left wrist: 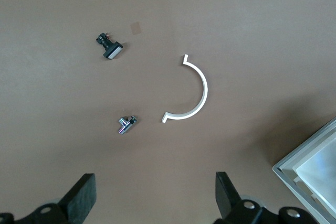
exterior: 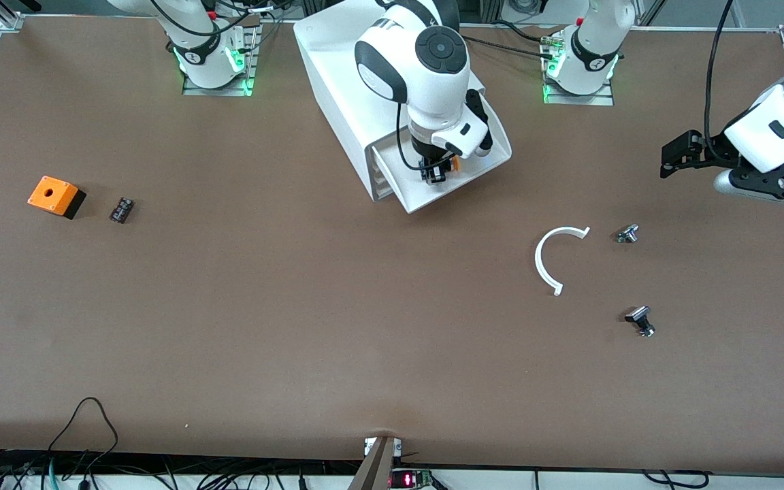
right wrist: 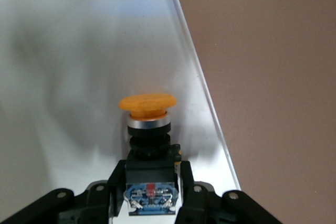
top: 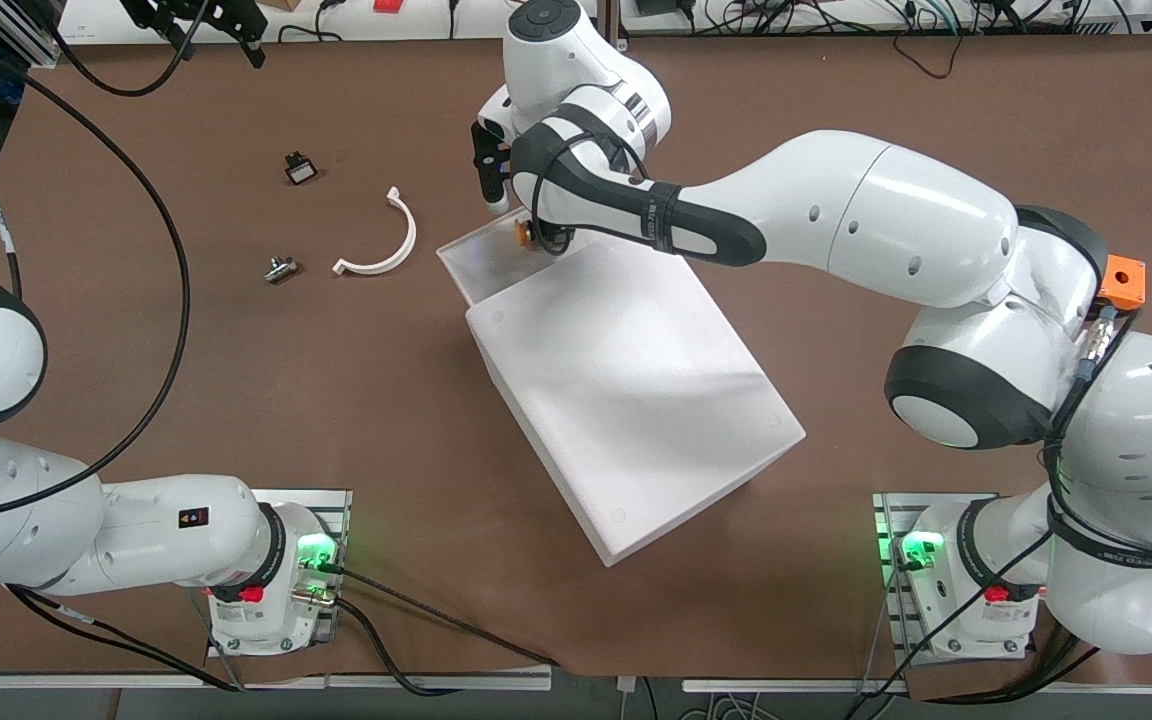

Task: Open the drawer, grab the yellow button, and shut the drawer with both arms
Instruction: 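Grasp the yellow push button in the drawer with the right gripper, then lift the yellow button out of the drawer with the right gripper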

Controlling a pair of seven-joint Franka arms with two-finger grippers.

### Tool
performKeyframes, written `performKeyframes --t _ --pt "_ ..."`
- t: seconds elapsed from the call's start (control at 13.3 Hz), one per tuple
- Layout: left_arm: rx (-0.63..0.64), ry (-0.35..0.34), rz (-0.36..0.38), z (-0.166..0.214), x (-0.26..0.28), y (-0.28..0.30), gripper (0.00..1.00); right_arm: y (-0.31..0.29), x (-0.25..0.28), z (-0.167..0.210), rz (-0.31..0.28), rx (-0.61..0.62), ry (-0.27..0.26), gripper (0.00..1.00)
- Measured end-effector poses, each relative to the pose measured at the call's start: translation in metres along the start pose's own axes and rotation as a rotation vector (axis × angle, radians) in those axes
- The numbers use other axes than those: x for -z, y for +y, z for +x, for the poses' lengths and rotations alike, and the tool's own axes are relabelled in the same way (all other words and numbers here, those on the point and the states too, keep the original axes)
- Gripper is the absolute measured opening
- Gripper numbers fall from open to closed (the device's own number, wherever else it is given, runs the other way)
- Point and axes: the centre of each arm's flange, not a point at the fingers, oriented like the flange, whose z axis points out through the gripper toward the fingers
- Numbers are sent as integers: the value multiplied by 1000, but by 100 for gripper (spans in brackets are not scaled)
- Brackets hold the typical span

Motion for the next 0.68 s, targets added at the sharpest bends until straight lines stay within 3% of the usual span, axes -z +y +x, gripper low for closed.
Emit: performKeyframes --t 0.45,0.68 --pt "5 -2 -1 0 -1 -3 100 4 20 -8 -17 -12 -1 41" --pt "7 -2 -1 0 -1 -4 100 6 60 -19 -62 -28 19 41"
